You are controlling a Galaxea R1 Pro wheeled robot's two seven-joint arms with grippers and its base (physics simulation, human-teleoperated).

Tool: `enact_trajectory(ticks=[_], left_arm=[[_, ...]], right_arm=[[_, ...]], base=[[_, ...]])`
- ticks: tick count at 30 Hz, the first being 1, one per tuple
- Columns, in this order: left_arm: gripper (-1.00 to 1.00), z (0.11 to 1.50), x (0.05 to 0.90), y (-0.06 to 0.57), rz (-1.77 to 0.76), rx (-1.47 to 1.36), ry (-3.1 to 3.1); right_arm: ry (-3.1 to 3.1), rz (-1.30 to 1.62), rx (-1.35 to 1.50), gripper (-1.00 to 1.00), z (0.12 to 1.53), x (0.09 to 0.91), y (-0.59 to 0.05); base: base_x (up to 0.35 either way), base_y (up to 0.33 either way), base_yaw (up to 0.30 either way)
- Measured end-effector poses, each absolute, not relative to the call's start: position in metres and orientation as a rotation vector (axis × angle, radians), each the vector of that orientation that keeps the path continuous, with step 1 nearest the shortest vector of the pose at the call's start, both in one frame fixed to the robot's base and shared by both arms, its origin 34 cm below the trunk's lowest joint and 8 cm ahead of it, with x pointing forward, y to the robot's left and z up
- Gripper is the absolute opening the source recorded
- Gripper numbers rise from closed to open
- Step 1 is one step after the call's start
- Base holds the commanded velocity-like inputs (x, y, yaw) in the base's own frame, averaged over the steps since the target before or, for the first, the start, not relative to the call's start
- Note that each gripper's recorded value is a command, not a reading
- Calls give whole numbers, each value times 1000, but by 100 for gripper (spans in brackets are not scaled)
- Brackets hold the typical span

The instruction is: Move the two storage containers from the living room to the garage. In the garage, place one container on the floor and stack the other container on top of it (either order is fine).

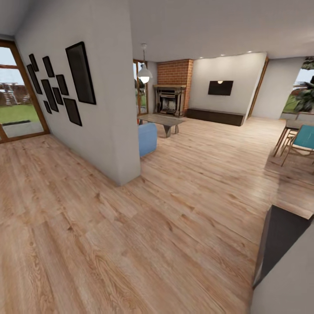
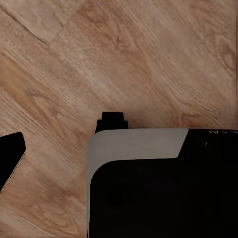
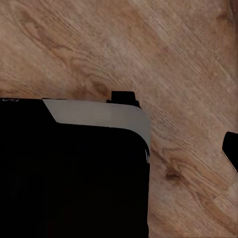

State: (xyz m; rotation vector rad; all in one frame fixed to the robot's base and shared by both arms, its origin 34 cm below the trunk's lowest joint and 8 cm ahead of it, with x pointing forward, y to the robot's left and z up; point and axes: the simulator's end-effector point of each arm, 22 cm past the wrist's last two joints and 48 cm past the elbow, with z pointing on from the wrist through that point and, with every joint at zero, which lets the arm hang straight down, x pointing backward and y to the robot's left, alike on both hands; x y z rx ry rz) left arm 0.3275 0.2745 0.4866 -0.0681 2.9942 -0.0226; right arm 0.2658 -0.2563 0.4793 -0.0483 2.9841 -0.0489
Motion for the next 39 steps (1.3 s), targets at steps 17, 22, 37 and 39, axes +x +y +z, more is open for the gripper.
enact_trajectory(ticks=[17, 22, 37, 39], left_arm=[[100, 487, 327, 274, -23, -68, 2995], [100, 487, 327, 274, -24, -68, 2995], [100, 487, 327, 274, -24, -69, 2995], [100, 486, 327, 274, -25, -69, 2995]], right_arm=[[2984, -49, -55, 100, 479, 266, -256], [2984, -48, -53, 100, 479, 266, -256], [2985, -48, -53, 100, 479, 266, -256], [2984, -48, -53, 100, 479, 266, -256]], base=[[321, 0, -2], [321, 0, -172], [321, 0, -227], [321, 0, -79]])
